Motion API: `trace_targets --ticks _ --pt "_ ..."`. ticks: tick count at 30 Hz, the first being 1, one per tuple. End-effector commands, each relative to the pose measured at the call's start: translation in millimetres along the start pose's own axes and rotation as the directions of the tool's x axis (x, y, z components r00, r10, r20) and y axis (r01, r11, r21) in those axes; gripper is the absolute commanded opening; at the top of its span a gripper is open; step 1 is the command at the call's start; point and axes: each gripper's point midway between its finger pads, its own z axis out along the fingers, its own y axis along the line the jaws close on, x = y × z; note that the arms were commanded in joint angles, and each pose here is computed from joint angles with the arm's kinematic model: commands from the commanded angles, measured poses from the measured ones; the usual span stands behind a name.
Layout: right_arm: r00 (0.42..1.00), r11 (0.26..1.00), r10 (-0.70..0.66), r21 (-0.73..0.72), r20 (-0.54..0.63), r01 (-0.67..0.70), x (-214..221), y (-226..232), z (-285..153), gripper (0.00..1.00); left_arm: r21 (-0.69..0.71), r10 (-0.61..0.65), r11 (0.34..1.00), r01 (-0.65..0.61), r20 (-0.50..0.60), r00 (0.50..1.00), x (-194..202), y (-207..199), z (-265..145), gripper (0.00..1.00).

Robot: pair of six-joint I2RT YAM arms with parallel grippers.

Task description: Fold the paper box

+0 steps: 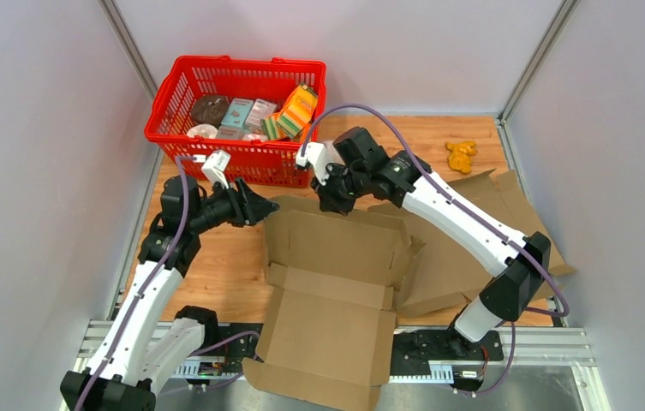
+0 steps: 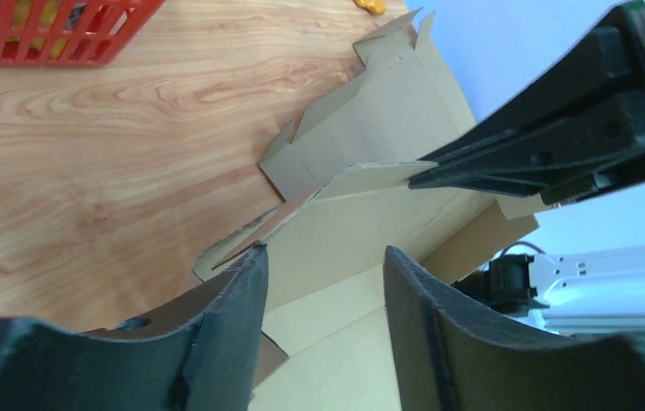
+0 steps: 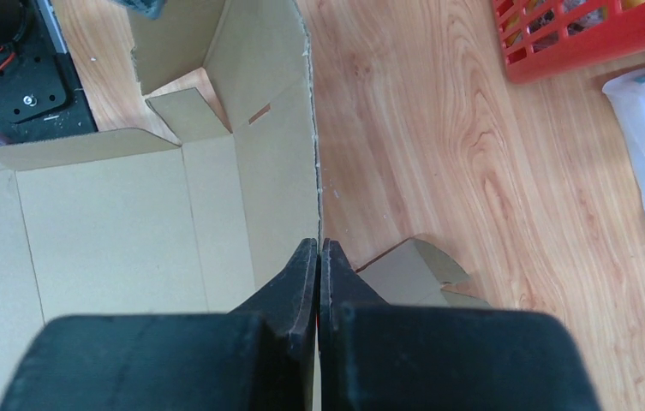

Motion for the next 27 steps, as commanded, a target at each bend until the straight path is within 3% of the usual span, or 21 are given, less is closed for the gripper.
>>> trace_targets --ticks 1,4,8,11,14,18,21,27 --pt "0.993 0.998 -0.063 -0.02 0.101 0.065 -19.7 -9.3 -21.0 0.0 -0.023 0.118 0.993 -0.116 0.082 0.99 -29.3 -2.7 2.9 0.64" --pt "0.991 0.997 -0.049 -0.061 0.127 0.057 -20.4 -17.4 -25.9 0.0 -0.08 0.139 0.987 -0.138 0.011 0.99 -35.0 10.3 12.5 0.65" --pt "0.988 0.989 -0.043 -0.133 0.146 0.063 -22.4 -16.3 -31.1 0.0 0.047 0.124 0.991 -0.122 -0.03 0.992 -36.7 -2.2 31.6 0.68" --pt "0.987 0.993 -0.024 -0.108 0.158 0.042 -24.4 -29.5 -33.7 0.0 0.105 0.125 0.987 -0.121 -0.038 0.991 -34.6 -12.6 40.7 0.68" --pt "0.986 0.995 -0.022 -0.09 0.167 0.037 -27.9 -36.3 -34.3 0.0 0.162 0.118 0.981 -0.11 -0.044 0.992 -32.2 -27.1 49.4 0.65" --pt "0.981 0.997 -0.028 -0.061 0.19 0.04 -35.6 -44.6 -36.4 0.0 0.218 0.121 0.971 -0.102 -0.074 0.99 -19.8 -50.6 63.2 0.52" --pt "0.978 0.998 -0.024 -0.05 0.205 0.035 -42.4 -48.8 -39.5 0.0 0.202 0.109 0.975 -0.088 -0.095 0.989 -13.3 -51.8 74.2 0.49" --pt "0.976 0.999 -0.021 -0.042 0.216 0.031 -45.1 -51.8 -39.1 0.0 0.128 0.043 0.991 -0.024 -0.144 0.989 3.0 -33.2 104.9 0.51"
